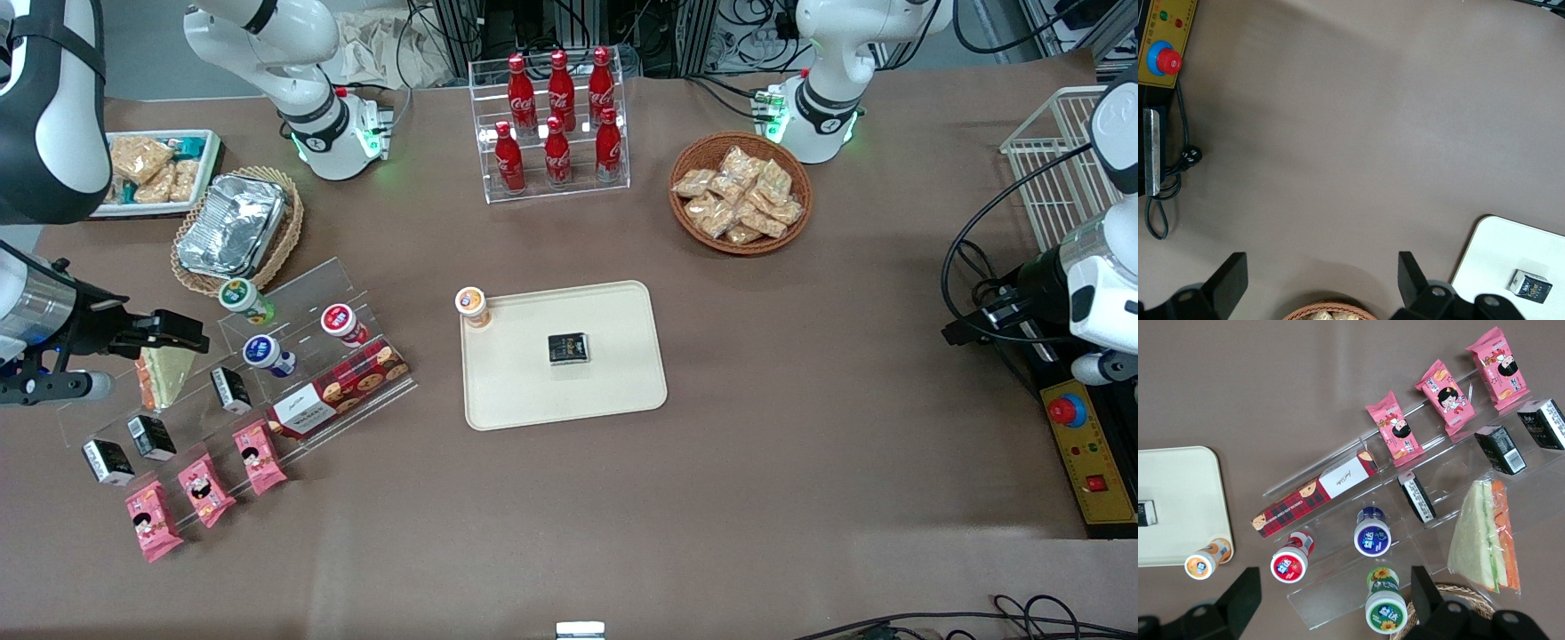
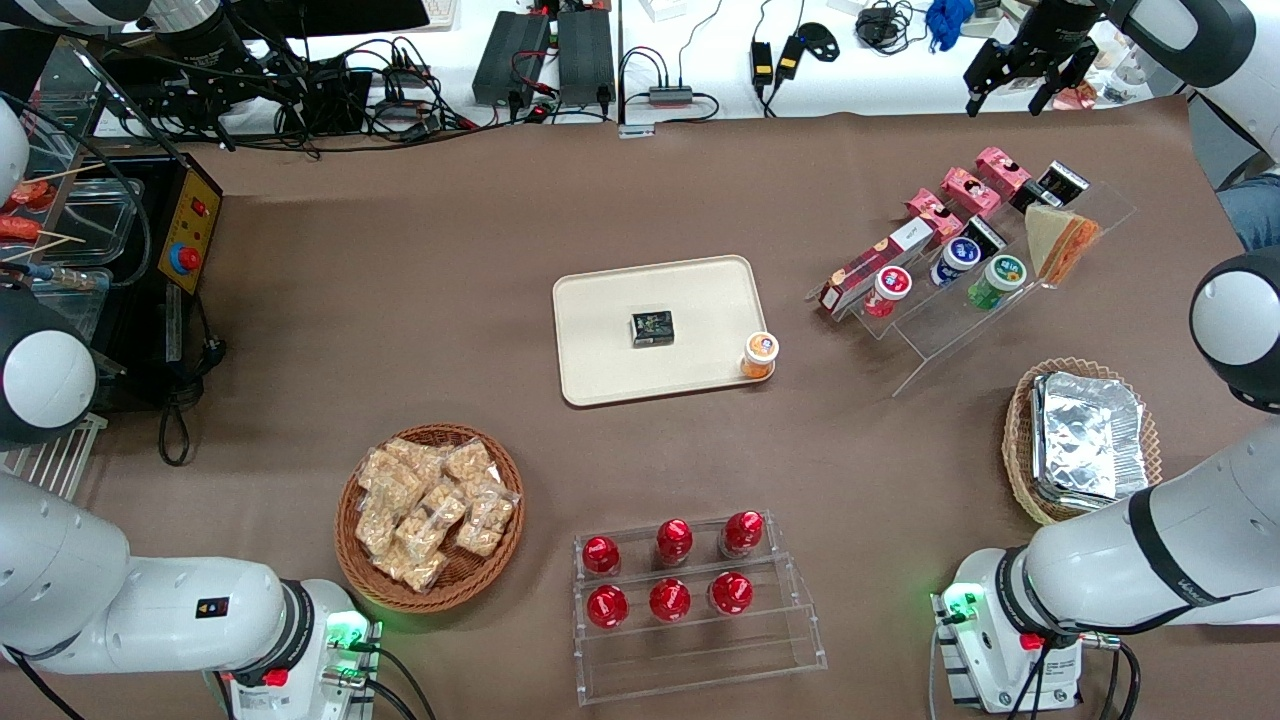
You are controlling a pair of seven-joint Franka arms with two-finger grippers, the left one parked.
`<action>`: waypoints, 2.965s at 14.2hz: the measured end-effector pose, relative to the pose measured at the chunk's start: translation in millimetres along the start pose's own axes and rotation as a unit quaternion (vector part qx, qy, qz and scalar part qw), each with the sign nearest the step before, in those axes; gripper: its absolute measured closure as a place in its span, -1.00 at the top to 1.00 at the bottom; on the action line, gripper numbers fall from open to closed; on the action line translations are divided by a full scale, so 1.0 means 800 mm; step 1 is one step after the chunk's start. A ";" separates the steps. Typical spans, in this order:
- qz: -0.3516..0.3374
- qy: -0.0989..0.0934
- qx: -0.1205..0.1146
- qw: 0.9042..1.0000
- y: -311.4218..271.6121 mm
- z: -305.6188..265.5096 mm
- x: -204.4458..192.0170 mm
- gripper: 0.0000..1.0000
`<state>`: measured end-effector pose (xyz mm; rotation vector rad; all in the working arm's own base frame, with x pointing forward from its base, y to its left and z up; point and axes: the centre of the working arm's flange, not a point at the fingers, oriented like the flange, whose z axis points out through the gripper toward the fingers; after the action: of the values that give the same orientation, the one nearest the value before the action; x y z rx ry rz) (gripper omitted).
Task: Place sandwich on tray
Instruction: 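Move the right gripper down over the wrapped sandwich in the rack, then close the right gripper on the wrapped sandwich's end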
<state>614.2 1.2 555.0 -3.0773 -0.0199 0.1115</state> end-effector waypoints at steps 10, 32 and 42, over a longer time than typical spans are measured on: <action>0.024 -0.023 0.002 0.999 0.037 0.019 -0.005 1.00; -0.010 -0.010 -0.034 0.999 0.206 0.191 -0.084 1.00; -0.005 -0.010 -0.034 0.999 0.212 0.210 -0.092 -0.13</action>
<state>530.6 -159.0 382.6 -3.1430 -0.0410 0.1440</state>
